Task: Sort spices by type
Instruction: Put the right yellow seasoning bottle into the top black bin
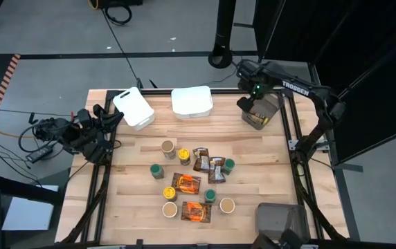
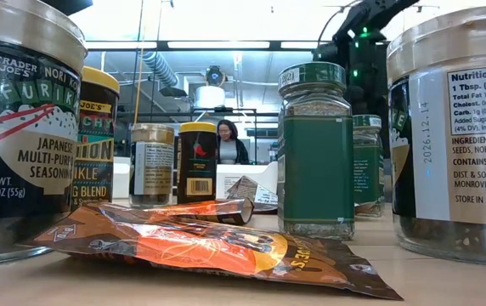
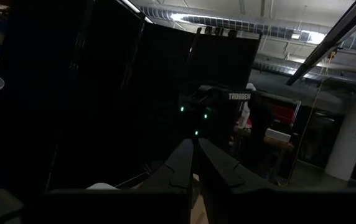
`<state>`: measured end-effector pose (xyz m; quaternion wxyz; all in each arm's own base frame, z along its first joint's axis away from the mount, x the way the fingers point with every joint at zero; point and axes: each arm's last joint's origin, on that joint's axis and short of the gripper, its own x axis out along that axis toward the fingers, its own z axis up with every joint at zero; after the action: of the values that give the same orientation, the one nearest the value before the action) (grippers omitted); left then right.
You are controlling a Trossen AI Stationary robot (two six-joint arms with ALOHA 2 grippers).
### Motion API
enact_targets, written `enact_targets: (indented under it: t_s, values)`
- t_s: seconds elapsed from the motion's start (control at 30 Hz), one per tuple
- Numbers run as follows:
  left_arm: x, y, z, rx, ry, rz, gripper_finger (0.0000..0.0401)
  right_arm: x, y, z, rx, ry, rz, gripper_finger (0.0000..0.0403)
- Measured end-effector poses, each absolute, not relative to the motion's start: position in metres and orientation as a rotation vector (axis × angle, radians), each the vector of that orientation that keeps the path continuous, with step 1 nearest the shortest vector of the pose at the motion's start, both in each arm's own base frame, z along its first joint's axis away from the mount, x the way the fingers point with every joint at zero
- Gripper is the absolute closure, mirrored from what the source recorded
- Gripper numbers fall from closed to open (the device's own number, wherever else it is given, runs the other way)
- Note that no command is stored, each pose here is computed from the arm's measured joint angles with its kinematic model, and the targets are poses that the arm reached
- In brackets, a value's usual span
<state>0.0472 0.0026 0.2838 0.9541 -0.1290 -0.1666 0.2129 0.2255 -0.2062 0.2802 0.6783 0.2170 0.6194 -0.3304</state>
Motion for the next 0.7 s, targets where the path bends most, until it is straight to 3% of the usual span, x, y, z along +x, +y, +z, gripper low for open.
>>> enact_targets:
  t_s: [0.13,0.3,0.7]
  values:
    - [0.047,0.003,0.284,-0.262,-0.338,0.433,0.0375,0.220,-0.202,0.290,0.378,1.504,-0.625,0.0113]
    - [0.048,0.002,0.282,-0.247,-0.318,0.434,0.0375,0.210,-0.202,0.273,0.402,1.577,-0.521,0.0125]
    - [0.048,0.002,0.281,-0.242,-0.312,0.434,0.0375,0.190,-0.196,0.218,0.629,1.609,-0.407,0.0100]
